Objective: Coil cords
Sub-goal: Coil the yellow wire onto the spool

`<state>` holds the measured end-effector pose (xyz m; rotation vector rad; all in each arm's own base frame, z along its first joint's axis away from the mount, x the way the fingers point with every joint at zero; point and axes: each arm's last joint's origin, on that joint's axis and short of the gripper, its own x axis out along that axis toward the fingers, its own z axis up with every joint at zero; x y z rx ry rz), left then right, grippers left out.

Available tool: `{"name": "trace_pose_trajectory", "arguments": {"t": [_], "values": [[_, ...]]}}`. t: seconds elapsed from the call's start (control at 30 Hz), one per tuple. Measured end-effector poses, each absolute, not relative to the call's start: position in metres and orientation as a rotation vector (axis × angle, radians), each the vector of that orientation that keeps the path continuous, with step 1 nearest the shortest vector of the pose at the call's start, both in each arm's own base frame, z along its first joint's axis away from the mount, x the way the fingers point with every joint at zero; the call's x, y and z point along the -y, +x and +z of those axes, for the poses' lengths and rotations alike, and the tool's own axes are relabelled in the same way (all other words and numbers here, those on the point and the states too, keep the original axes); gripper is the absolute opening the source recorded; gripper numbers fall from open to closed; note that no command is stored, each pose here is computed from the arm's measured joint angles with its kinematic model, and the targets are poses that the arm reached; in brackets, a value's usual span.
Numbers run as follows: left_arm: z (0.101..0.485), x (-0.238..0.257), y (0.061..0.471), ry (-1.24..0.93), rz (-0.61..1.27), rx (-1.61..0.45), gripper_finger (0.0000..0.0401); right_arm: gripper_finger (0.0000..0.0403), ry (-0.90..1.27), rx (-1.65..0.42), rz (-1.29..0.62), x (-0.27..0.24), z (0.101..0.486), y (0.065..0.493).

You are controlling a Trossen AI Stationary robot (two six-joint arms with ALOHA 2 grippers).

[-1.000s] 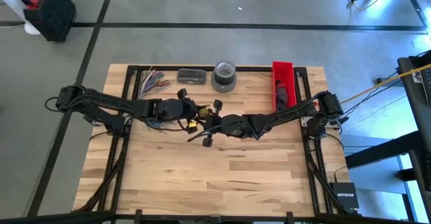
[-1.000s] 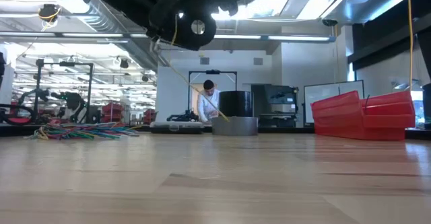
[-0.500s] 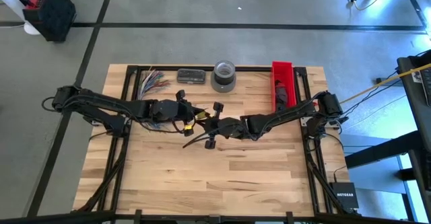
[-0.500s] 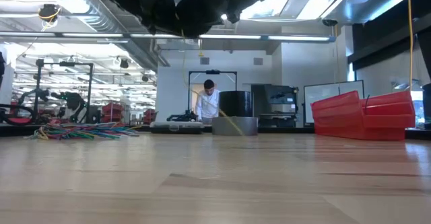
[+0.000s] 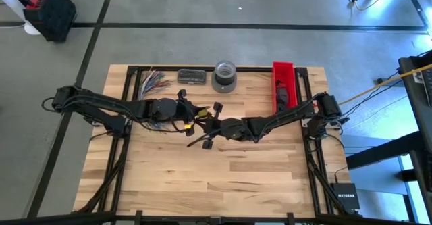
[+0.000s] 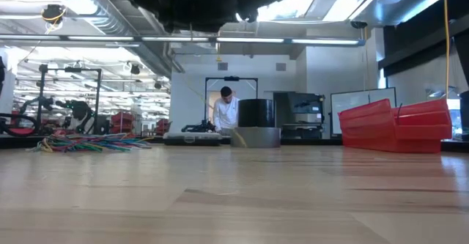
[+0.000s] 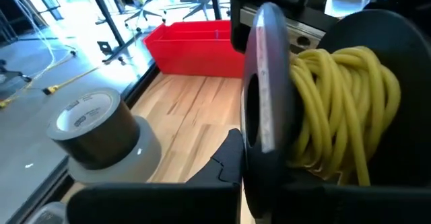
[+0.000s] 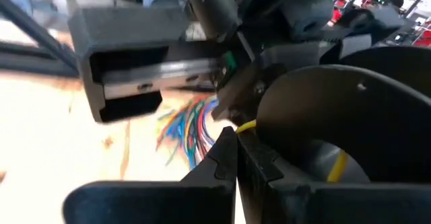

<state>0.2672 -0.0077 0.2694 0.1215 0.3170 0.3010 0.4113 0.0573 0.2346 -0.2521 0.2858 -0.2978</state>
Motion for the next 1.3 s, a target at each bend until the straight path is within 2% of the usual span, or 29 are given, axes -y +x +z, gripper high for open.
{"name": "trace_pose_trajectory", "arguments": {"t": [0.3,0.77,0.87,1.07,1.17,1.3], "values": [[0.269,0.008,0.266,0.14,0.308,-0.324,0.0,0.0003,-0.36,-0.475,-0.373,-0.056,0.227,0.4],[0.265,0.01,0.263,0.176,0.269,-0.399,0.0,0.0005,-0.424,-0.566,-0.439,-0.066,0.239,0.378],[0.264,0.011,0.262,0.186,0.253,-0.413,0.0,0.003,-0.454,-0.612,-0.477,-0.064,0.235,0.374],[0.261,0.013,0.261,0.208,0.245,-0.441,0.0,0.012,-0.507,-0.65,-0.567,-0.062,0.244,0.363],[0.262,0.012,0.261,0.213,0.248,-0.438,0.0,0.0151,-0.478,-0.685,-0.539,-0.062,0.244,0.357],[0.261,0.012,0.261,0.213,0.248,-0.443,0.0,0.0168,-0.333,-0.66,-0.393,-0.064,0.236,0.359]]}}
